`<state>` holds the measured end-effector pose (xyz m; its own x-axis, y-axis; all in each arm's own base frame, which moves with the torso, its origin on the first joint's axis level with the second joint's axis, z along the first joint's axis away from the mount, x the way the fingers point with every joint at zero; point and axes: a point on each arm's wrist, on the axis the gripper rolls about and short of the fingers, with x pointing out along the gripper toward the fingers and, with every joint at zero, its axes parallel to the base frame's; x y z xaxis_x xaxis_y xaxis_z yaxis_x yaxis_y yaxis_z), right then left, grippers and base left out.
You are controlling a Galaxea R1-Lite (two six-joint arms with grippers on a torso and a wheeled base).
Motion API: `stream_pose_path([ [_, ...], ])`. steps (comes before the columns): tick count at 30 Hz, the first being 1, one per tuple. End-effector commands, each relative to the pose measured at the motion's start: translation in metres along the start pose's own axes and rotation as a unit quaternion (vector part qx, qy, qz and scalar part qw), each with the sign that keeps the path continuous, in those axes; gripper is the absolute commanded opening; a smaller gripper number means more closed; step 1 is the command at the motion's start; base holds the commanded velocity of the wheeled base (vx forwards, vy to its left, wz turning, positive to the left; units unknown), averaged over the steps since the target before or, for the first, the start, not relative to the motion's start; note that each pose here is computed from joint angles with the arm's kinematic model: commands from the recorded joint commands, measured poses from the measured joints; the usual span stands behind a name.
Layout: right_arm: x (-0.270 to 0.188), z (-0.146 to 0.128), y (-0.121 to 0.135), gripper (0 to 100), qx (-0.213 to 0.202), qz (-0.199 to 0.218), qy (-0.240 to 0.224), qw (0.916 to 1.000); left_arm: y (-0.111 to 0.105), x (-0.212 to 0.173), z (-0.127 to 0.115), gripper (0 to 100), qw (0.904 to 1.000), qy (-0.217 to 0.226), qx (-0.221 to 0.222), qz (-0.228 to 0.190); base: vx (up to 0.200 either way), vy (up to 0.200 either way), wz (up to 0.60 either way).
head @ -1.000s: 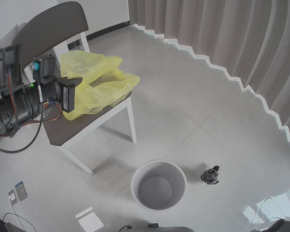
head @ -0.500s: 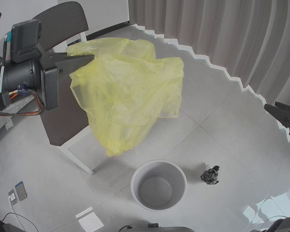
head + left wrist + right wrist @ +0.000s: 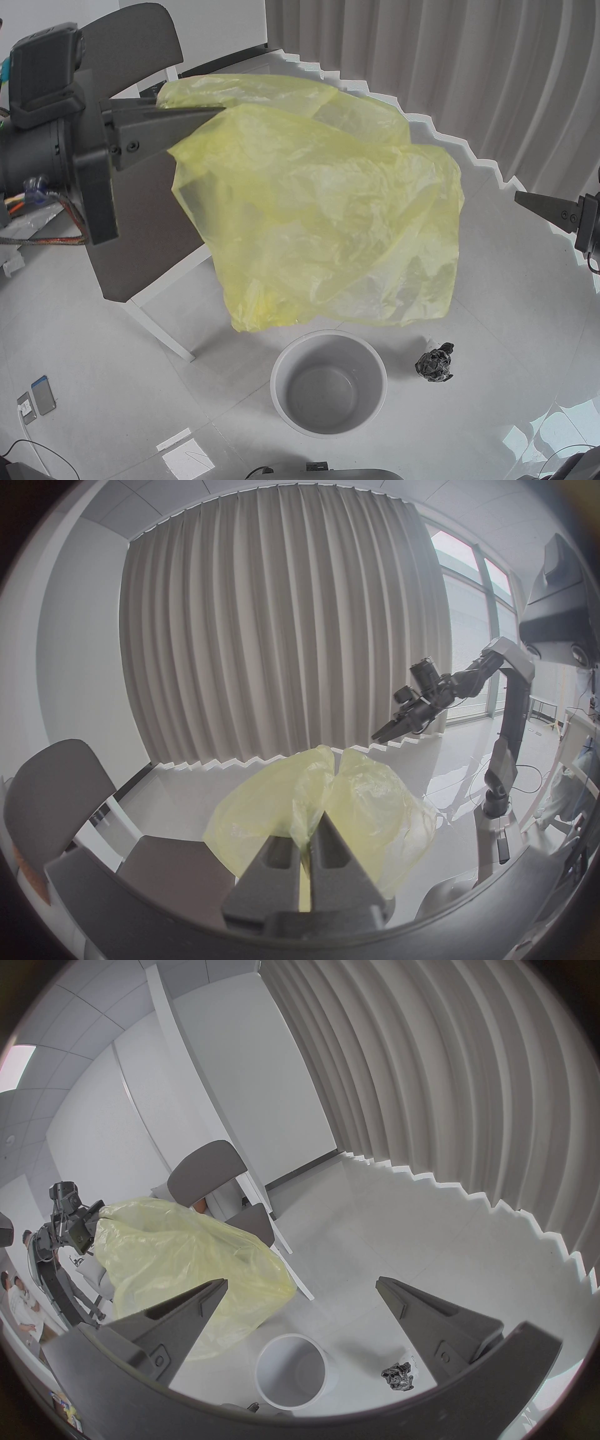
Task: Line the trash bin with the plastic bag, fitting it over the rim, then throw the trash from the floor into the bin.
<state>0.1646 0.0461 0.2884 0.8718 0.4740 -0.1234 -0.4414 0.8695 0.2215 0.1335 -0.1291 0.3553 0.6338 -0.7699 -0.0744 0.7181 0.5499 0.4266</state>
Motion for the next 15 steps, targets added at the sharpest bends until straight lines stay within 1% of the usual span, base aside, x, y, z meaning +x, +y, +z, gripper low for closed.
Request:
stream_pose_path([
  [1, 0.016, -0.003, -0.005, 100, 0.006, 0.002, 0.021, 0.9998, -0.002, 0.002, 0.003, 0, 0.9998, -0.010, 0.002, -0.018, 0.000, 0.000, 0.00],
  [4, 0.027, -0.005, -0.007, 100, 0.009, 0.007, 0.034, 0.9994, -0.004, 0.002, 0.006, 0, 0.9990, -0.023, 0.004, -0.039, 0.000, 0.000, 0.00],
  [9, 0.049, -0.006, -0.014, 100, 0.022, 0.010, 0.054, 0.9982, -0.003, 0.005, 0.009, 0, 0.9981, -0.032, 0.005, -0.053, 0.000, 0.000, 0.00],
  [10, 0.058, -0.007, -0.016, 100, 0.024, 0.010, 0.057, 0.9980, -0.004, 0.006, 0.008, 0, 0.9975, -0.035, 0.005, -0.061, 0.000, 0.000, 0.00],
  [13, 0.070, -0.008, -0.019, 100, 0.023, 0.012, 0.052, 0.9983, -0.004, 0.006, 0.009, 0, 0.9968, -0.039, 0.006, -0.070, 0.000, 0.000, 0.00],
  [15, 0.087, -0.006, -0.023, 100, 0.019, 0.021, 0.036, 0.9989, -0.005, 0.008, 0.008, 0, 0.9961, -0.041, 0.006, -0.078, 0.000, 0.000, 0.00],
])
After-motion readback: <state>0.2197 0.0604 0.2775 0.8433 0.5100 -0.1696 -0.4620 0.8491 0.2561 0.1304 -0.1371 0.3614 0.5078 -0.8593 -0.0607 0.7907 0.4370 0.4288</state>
